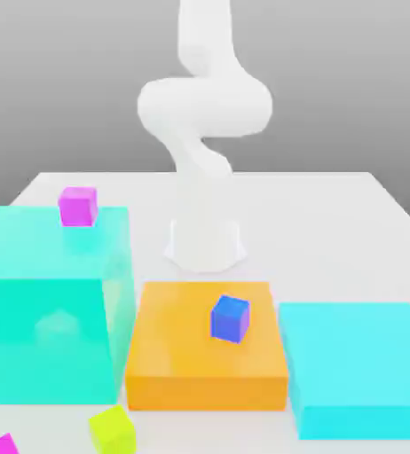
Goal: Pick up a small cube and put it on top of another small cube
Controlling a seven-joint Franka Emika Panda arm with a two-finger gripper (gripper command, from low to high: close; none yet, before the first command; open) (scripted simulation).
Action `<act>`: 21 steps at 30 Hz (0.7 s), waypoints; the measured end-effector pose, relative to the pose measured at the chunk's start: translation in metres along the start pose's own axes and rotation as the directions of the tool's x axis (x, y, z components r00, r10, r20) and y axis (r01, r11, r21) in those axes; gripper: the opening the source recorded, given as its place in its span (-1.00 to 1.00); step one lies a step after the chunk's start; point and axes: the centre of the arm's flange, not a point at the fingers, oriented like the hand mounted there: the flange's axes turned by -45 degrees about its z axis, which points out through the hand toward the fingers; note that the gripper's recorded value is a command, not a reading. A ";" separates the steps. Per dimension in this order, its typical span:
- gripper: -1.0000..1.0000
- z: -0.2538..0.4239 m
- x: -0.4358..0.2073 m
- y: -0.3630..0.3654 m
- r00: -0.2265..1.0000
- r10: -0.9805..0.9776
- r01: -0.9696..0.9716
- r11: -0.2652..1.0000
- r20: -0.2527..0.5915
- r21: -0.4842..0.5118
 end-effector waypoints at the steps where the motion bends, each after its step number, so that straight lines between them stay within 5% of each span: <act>1: 0.00 0.017 0.003 0.006 0.999 0.026 -0.026 1.000 0.025 0.001; 11: 0.00 0.175 0.003 0.073 0.931 0.275 -0.268 0.961 0.240 -0.063; 21: 0.00 0.323 -0.055 0.154 0.767 0.517 -0.457 0.856 0.379 -0.242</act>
